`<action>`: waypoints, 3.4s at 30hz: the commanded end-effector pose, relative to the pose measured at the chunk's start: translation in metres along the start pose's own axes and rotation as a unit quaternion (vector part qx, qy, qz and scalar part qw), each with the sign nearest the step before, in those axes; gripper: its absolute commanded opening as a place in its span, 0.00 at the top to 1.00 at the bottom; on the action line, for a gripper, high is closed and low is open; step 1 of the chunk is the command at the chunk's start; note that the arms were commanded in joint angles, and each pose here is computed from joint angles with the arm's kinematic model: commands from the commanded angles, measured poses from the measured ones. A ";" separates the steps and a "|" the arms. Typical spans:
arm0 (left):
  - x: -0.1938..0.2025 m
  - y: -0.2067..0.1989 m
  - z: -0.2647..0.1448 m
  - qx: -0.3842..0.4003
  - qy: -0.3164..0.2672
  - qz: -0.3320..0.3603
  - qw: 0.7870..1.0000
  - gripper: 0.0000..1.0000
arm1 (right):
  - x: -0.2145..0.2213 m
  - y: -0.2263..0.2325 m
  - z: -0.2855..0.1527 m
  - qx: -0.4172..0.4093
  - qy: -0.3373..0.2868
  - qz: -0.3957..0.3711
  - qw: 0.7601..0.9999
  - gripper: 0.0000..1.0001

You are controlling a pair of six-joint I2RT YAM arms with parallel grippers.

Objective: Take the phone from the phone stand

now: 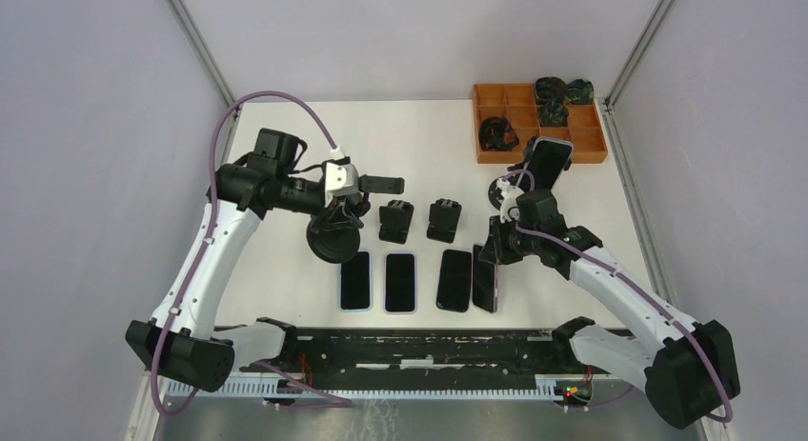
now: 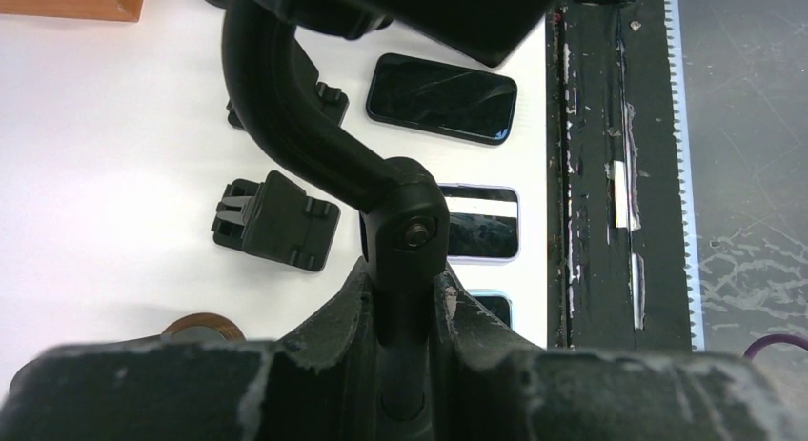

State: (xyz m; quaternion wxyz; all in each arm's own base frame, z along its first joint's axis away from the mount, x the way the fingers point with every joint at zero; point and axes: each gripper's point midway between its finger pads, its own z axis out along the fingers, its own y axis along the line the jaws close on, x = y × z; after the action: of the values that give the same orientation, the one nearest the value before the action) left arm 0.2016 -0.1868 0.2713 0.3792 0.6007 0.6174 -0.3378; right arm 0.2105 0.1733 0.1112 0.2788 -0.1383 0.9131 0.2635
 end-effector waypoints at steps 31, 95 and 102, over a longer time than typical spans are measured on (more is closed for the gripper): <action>-0.034 0.004 -0.008 -0.009 -0.051 0.027 0.998 0.98 | 0.060 -0.069 0.026 0.130 -0.009 0.043 0.991 0.16; 0.003 -0.020 -0.004 0.055 0.006 0.053 0.997 0.98 | -0.152 0.293 -0.094 -0.465 -0.146 -0.188 0.853 0.53; 0.000 -0.017 -0.005 0.047 0.002 0.057 0.997 0.98 | -0.145 0.287 -0.088 -0.449 -0.131 -0.205 0.860 0.44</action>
State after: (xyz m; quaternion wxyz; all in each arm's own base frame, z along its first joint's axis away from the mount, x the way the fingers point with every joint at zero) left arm 0.1781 -0.1775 0.2495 0.3227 0.6445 0.5966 -0.3529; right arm 0.1811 0.3765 0.3555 0.3382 -0.3695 0.6251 0.5986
